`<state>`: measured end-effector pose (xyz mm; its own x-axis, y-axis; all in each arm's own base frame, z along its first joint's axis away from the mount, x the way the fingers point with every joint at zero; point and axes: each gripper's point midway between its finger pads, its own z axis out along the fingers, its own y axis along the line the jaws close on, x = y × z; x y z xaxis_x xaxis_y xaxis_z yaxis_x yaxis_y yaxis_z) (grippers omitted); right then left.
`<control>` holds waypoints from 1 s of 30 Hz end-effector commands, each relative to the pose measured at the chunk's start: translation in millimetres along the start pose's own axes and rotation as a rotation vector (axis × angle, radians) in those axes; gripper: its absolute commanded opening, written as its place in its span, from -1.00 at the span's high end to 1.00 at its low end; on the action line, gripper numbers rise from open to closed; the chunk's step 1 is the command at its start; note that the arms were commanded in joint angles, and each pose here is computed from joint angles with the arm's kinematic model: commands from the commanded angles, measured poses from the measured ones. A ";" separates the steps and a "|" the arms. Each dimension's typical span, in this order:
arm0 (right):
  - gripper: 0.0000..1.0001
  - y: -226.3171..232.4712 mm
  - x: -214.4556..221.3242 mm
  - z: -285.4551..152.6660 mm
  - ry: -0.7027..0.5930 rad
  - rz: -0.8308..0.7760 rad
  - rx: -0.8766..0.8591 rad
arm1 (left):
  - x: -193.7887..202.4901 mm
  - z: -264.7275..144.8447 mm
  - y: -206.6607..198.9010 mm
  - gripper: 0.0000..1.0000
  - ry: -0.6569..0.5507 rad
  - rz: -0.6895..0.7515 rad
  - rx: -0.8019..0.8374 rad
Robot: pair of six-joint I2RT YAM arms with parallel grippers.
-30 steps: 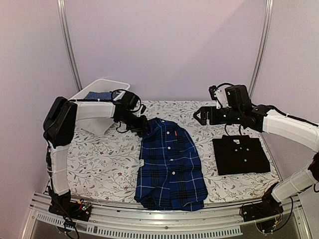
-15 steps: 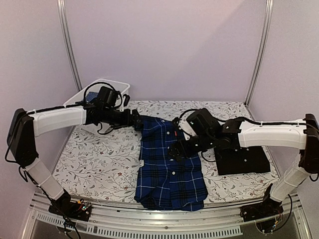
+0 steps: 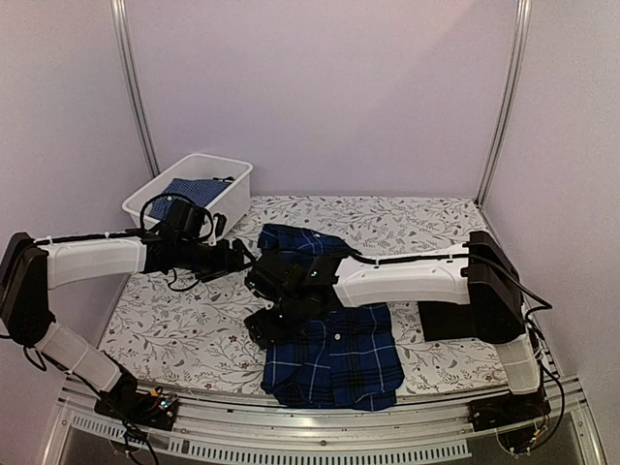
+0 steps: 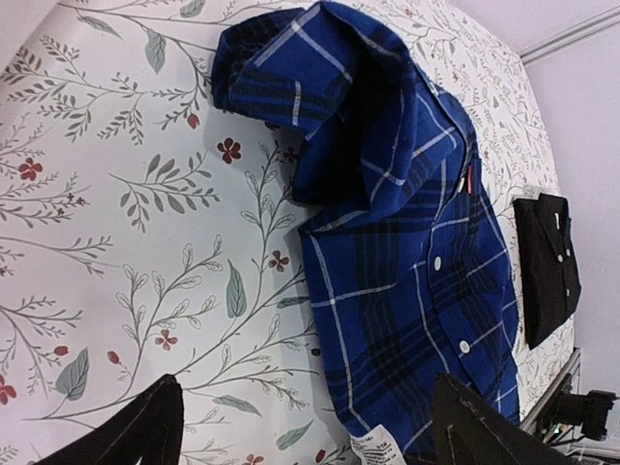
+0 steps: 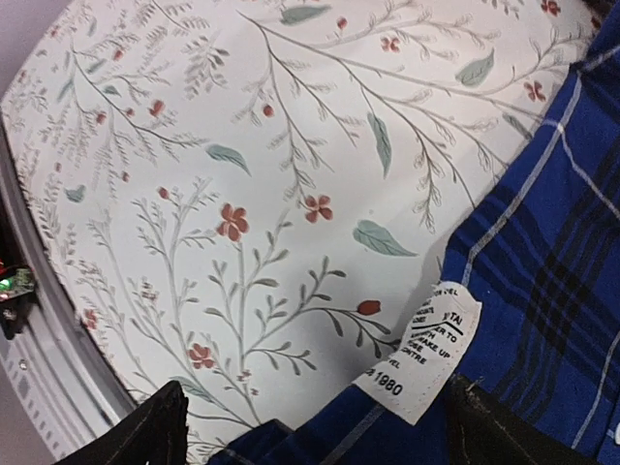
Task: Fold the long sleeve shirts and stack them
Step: Flatten out the crumpled shirt at the center of the board.
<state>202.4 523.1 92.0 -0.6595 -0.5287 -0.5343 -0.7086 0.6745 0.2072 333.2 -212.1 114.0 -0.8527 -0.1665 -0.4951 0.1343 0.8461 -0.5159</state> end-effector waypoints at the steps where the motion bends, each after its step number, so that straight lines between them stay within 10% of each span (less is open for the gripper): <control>1: -0.68 -39.4 33.7 20.1 0.124 0.054 0.165 | -7.2 -4.0 -2.3 -0.77 -0.043 -0.018 0.033; 12: 1.00 -97.1 -12.1 -44.0 -0.017 0.121 0.292 | -3.6 20.1 -14.1 -0.69 0.002 -0.024 0.102; 24: 0.97 -308.0 42.5 -165.8 -0.178 0.603 0.441 | 2.2 81.8 -55.4 -0.28 0.103 0.034 0.160; 30: 0.90 -335.2 69.5 -174.5 -0.171 0.664 0.483 | 13.8 109.6 -82.5 -0.26 0.157 0.050 0.203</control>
<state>354.3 161.3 127.1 -0.8271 0.1104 -0.5512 0.0505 0.9912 0.1227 368.0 -311.6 71.3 -0.9056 -0.0639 -0.4193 0.2265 0.7629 -0.6055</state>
